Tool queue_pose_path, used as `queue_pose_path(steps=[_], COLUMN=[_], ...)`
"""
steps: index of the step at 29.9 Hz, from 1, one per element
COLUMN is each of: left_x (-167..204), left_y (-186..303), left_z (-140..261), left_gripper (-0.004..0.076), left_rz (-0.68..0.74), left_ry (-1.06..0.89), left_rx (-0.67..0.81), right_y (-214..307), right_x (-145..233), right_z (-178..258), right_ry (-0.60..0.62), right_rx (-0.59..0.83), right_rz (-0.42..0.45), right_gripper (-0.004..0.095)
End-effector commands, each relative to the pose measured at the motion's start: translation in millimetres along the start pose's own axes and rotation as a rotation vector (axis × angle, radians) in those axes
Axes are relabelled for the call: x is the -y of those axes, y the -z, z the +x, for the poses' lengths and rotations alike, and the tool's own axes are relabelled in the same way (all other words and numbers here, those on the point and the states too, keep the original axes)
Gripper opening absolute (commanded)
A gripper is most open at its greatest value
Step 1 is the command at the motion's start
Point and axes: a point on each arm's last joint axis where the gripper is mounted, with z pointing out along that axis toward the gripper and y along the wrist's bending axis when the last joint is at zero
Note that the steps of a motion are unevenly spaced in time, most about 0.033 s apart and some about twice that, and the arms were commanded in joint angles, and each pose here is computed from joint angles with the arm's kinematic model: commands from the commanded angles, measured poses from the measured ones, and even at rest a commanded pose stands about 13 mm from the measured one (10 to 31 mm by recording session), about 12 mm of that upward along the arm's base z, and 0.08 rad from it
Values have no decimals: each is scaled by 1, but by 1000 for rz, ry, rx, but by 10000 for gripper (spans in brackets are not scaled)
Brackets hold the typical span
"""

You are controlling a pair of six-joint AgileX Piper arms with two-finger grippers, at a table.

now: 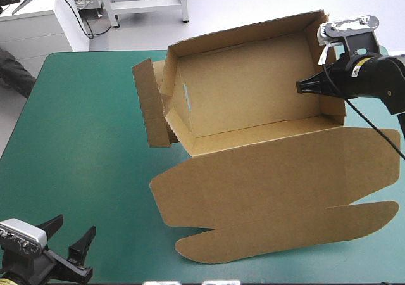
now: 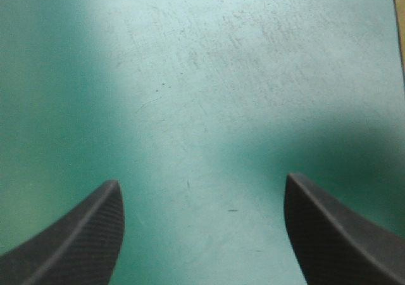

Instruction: Fold the box

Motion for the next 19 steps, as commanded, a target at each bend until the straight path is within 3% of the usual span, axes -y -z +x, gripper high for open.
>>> queue_pose_path(steps=[1,5,10,19], left_x=[5,8,-1,-16], left_y=[3,4,0,-65], left_z=[-15,-19,-37,-85], left_gripper=[529,524,523,516], left_rz=[58,94,24,-35], left_ry=[56,89,155,228], left_rx=[103,147,266,22], right_y=[21,21,21,21], right_x=[4,4,4,3], right_z=[-1,-1,-1,-1], right_ry=[-8,-8,-1,1], right_rx=[55,55,55,54], right_rz=[7,7,7,1], right_gripper=[-19,-19,-19,-19])
